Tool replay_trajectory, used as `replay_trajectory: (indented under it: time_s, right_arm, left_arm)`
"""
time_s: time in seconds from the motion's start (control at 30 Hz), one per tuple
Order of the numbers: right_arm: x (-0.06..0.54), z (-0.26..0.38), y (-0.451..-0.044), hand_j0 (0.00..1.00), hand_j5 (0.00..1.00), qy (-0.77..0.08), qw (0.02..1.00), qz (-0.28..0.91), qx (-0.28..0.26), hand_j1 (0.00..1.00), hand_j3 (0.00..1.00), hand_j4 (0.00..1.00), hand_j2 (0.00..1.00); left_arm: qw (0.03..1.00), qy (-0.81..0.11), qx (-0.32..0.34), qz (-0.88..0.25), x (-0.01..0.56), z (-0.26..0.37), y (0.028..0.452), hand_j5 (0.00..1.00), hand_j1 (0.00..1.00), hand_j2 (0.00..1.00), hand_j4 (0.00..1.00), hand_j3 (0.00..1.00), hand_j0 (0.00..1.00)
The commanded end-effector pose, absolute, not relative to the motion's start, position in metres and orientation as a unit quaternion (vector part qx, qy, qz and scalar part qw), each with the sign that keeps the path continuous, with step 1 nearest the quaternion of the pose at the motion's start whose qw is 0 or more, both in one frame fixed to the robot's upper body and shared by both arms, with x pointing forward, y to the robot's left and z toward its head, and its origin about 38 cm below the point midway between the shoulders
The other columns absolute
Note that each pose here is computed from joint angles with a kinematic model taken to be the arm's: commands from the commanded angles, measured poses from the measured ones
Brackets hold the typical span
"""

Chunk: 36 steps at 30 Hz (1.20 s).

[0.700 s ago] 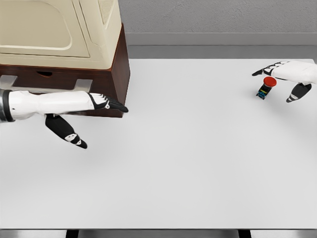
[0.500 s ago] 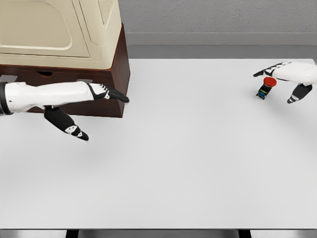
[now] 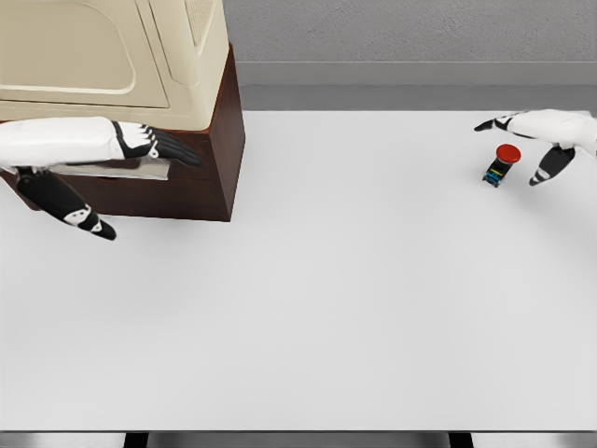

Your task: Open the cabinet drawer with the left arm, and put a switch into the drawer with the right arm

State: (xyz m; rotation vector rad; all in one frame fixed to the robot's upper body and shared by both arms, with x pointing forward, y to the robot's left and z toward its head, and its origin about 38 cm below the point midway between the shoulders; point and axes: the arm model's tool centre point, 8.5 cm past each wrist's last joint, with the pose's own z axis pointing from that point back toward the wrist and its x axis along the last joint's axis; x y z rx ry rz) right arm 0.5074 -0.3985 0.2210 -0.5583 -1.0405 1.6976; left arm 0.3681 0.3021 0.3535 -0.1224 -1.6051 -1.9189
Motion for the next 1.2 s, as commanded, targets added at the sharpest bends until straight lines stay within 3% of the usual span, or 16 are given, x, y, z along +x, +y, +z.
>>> replay_trajectory:
  time_s: [0.0, 0.17, 0.33, 0.6, 0.8, 1.17]
  right_arm:
    - [0.511, 0.206, -0.394, 1.00, 1.00, -0.417, 0.536, 0.698, -0.228, 1.00, 1.00, 1.00, 1.00]
    - [0.515, 0.192, -0.387, 1.00, 1.00, -0.410, 0.547, 0.696, -0.218, 1.00, 1.00, 1.00, 1.00]
    - [0.517, 0.182, -0.393, 1.00, 1.00, -0.398, 0.562, 0.693, -0.214, 1.00, 1.00, 1.00, 1.00]
    - [0.524, 0.185, -0.399, 0.99, 0.99, -0.394, 0.575, 0.683, -0.219, 0.99, 0.99, 0.99, 0.99]
    - [0.525, 0.187, -0.397, 0.79, 0.79, -0.397, 0.568, 0.687, -0.220, 0.79, 0.79, 0.79, 0.79]
    - [0.525, 0.188, -0.398, 0.64, 0.64, -0.396, 0.568, 0.687, -0.221, 0.64, 0.64, 0.64, 0.64]
  left_arm:
    - [0.319, -0.620, -0.044, -0.715, 0.366, 0.367, 0.311, 1.00, 1.00, 1.00, 1.00, 1.00, 1.00]
    - [0.438, -0.607, -0.019, -0.663, 0.380, 0.366, 0.330, 1.00, 1.00, 1.00, 1.00, 1.00, 1.00]
    - [0.437, -0.602, -0.026, -0.668, 0.385, 0.369, 0.318, 1.00, 1.00, 1.00, 1.00, 1.00, 1.00]
    - [0.481, -0.572, -0.045, -0.663, 0.379, 0.354, 0.335, 1.00, 1.00, 1.00, 1.00, 1.00, 1.00]
    - [0.508, -0.566, -0.037, -0.648, 0.383, 0.354, 0.338, 1.00, 1.00, 1.00, 1.00, 1.00, 1.00]
    - [0.525, -0.591, -0.024, -0.612, 0.380, 0.352, 0.355, 1.00, 1.00, 1.00, 1.00, 1.00, 1.00]
